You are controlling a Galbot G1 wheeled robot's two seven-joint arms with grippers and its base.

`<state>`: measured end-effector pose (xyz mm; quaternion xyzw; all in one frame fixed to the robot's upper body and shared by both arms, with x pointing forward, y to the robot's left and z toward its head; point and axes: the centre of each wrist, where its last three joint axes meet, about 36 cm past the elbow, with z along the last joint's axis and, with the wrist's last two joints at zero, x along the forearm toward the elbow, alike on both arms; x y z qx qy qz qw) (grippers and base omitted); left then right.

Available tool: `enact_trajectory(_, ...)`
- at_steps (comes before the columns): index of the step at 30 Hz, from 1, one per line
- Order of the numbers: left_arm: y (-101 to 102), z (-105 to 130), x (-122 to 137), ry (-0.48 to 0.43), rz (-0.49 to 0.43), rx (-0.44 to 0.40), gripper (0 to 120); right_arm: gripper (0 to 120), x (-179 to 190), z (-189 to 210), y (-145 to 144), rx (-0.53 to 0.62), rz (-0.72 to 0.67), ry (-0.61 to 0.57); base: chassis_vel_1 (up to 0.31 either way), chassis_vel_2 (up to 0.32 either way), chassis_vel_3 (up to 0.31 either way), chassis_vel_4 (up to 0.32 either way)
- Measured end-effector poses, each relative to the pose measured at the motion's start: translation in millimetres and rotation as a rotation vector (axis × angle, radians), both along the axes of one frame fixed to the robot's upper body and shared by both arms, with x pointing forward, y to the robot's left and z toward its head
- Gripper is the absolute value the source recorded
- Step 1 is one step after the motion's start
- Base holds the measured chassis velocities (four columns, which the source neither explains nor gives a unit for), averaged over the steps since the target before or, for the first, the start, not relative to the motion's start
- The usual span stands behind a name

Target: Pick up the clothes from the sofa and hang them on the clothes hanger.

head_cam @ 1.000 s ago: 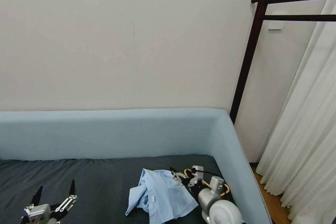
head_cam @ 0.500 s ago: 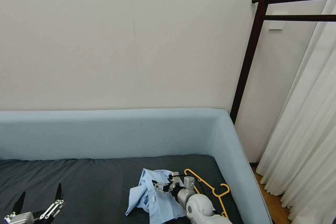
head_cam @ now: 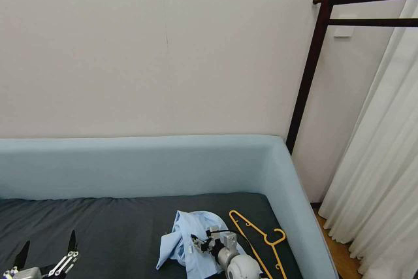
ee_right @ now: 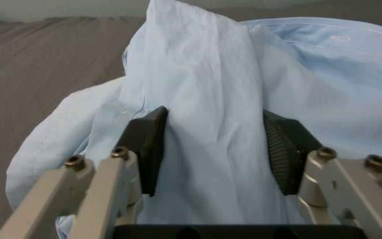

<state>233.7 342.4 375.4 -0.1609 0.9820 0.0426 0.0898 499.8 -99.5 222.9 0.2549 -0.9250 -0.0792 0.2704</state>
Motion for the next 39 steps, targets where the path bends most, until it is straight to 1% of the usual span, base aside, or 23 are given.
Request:
enact_trajectory(1, 0, -1, 1, -0.001, 0.001, -0.001, 100, 46, -2, -2, 0, -0.003, -0.005, -0.010, 0.000, 0.000, 0.000, 0.000)
enact_trajectory(2, 0, -1, 1, -0.001, 0.001, -0.001, 100, 46, -2, -2, 0, -0.003, -0.005, -0.010, 0.000, 0.000, 0.000, 0.000)
enact_trajectory(3, 1, -2, 2, -0.002, 0.001, -0.002, 100, 39, -3, -2, -1, -0.006, -0.015, -0.023, 0.000, 0.000, 0.000, 0.000)
enact_trajectory(4, 1, -3, 2, -0.002, 0.002, -0.002, 100, 36, -4, -1, 0, -0.006, -0.022, -0.033, 0.000, 0.000, 0.000, 0.000)
enact_trajectory(6, 0, -5, 4, -0.002, 0.000, -0.006, 100, 27, -5, 5, 2, 0.005, -0.050, -0.069, 0.000, 0.000, 0.000, 0.000)
enact_trajectory(7, 0, -5, 4, -0.002, 0.000, -0.006, 100, 27, -5, 5, 2, 0.005, -0.050, -0.069, 0.000, 0.000, 0.000, 0.000)
enact_trajectory(10, -2, -8, 7, -0.004, -0.005, -0.012, 100, 12, -9, 15, 5, 0.026, -0.076, -0.135, 0.000, 0.000, 0.000, 0.000)
enact_trajectory(12, -3, -8, 7, -0.004, -0.006, -0.013, 100, 10, -11, 18, 6, 0.032, -0.079, -0.151, 0.000, 0.000, 0.000, 0.000)
enact_trajectory(14, -3, -9, 8, -0.007, -0.008, -0.014, 100, 0, -16, 25, 8, 0.049, -0.083, -0.172, 0.000, 0.000, 0.000, 0.000)
enact_trajectory(18, -3, -9, 8, -0.010, -0.010, -0.011, 100, 0, -21, 38, 10, 0.104, -0.097, -0.211, 0.000, 0.000, 0.000, 0.000)
enact_trajectory(20, -2, -8, 8, -0.013, -0.012, -0.007, 100, 0, -19, 51, 11, 0.184, -0.112, -0.272, 0.000, 0.000, 0.000, 0.000)
enact_trajectory(23, -1, -7, 6, -0.019, -0.012, 0.000, 100, 0, -2, 88, 10, 0.335, -0.126, -0.396, 0.000, 0.000, 0.000, 0.000)
enact_trajectory(24, -1, -7, 6, -0.019, -0.012, 0.000, 100, 0, -2, 88, 10, 0.335, -0.126, -0.396, 0.000, 0.000, 0.000, 0.000)
enact_trajectory(25, 0, -8, 5, -0.021, -0.012, 0.001, 100, 0, 7, 111, 11, 0.395, -0.129, -0.437, 0.000, 0.000, 0.000, 0.000)
enact_trajectory(28, 0, -8, 4, -0.027, -0.010, 0.000, 100, 0, 27, 175, 12, 0.512, -0.126, -0.522, 0.000, 0.000, 0.000, 0.000)
enact_trajectory(29, 0, -8, 4, -0.027, -0.010, 0.000, 100, 0, 27, 175, 12, 0.512, -0.126, -0.522, 0.000, 0.000, 0.000, 0.000)
enact_trajectory(30, 0, -8, 3, -0.030, -0.008, -0.003, 100, 0, 33, 199, 12, 0.538, -0.117, -0.556, 0.000, 0.000, 0.000, 0.000)
enact_trajectory(33, 1, -6, 4, -0.041, -0.005, -0.015, 100, 0, 48, 245, 9, 0.573, -0.096, -0.621, 0.000, 0.000, 0.000, 0.000)
enact_trajectory(34, 1, -6, 4, -0.041, -0.005, -0.015, 100, 0, 48, 245, 9, 0.573, -0.096, -0.621, 0.000, 0.000, 0.000, 0.000)
enact_trajectory(35, 1, -5, 4, -0.043, -0.004, -0.017, 100, 0, 52, 257, 9, 0.580, -0.089, -0.640, 0.000, 0.000, 0.000, 0.000)
enact_trajectory(37, 0, -6, 4, -0.049, -0.001, -0.021, 100, 0, 66, 298, 12, 0.599, -0.072, -0.714, 0.000, 0.000, 0.000, 0.000)
enact_trajectory(38, 0, -6, 4, -0.049, -0.001, -0.021, 100, 0, 66, 298, 12, 0.599, -0.072, -0.714, 0.000, 0.000, 0.000, 0.000)
enact_trajectory(39, 0, -6, 4, -0.051, 0.000, -0.023, 100, 0, 71, 319, 15, 0.610, -0.066, -0.754, 0.000, 0.000, 0.000, 0.000)
